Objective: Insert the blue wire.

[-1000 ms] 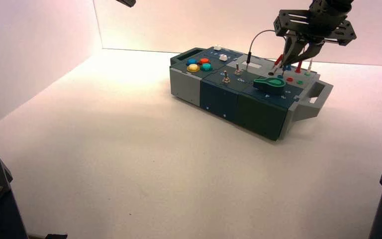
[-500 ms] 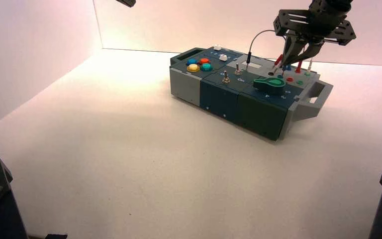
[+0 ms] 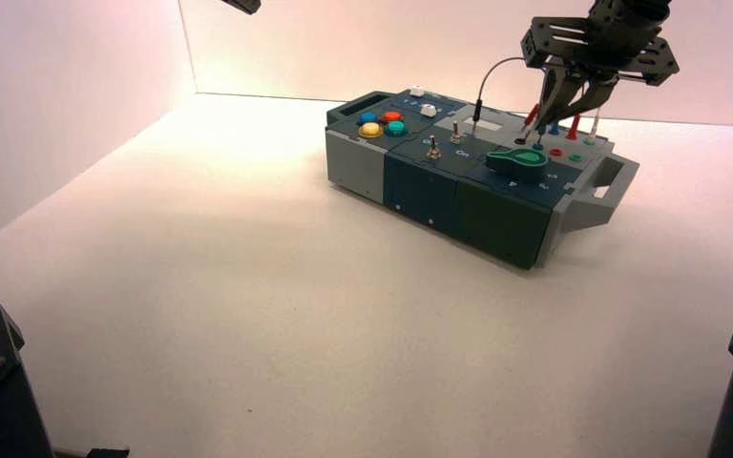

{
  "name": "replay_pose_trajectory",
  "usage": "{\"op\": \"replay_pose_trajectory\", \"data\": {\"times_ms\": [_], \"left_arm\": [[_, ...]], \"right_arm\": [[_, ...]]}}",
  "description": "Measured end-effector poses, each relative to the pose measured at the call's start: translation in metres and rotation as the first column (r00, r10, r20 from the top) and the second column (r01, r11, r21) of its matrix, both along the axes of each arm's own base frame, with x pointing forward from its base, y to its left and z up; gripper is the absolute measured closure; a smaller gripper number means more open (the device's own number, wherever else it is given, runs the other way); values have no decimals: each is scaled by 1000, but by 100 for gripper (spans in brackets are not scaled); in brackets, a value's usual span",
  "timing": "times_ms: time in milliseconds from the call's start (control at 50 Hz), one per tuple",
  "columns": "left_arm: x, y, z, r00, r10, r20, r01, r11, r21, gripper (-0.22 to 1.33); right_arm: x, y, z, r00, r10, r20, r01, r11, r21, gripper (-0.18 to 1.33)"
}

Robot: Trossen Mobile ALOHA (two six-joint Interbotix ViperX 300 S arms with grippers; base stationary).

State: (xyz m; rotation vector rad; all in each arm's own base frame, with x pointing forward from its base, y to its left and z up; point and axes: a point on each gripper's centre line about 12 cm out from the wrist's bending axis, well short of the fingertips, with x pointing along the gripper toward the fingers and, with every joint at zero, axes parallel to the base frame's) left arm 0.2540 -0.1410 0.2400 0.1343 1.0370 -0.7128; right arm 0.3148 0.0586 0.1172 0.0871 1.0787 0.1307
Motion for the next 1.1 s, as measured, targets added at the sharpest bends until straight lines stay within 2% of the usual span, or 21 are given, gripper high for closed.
{"op": "replay_pose_trajectory", "data": {"times_ms": [120, 620, 1100], "left_arm": [[0, 0, -1, 1000, 0, -3, 0, 1000, 1, 128], [0, 0, 0, 1000, 1, -1, -1, 1000, 0, 127], [0, 0, -1, 1000, 0, -1, 0, 1000, 1, 127]], "right_arm": [[0, -1, -2, 1000, 17, 0, -17, 1000, -18, 115], [1, 0, -6, 1000, 24, -7, -24, 999, -26, 116], [6, 1, -18, 999, 21, -40, -22, 999, -29, 116]]}}
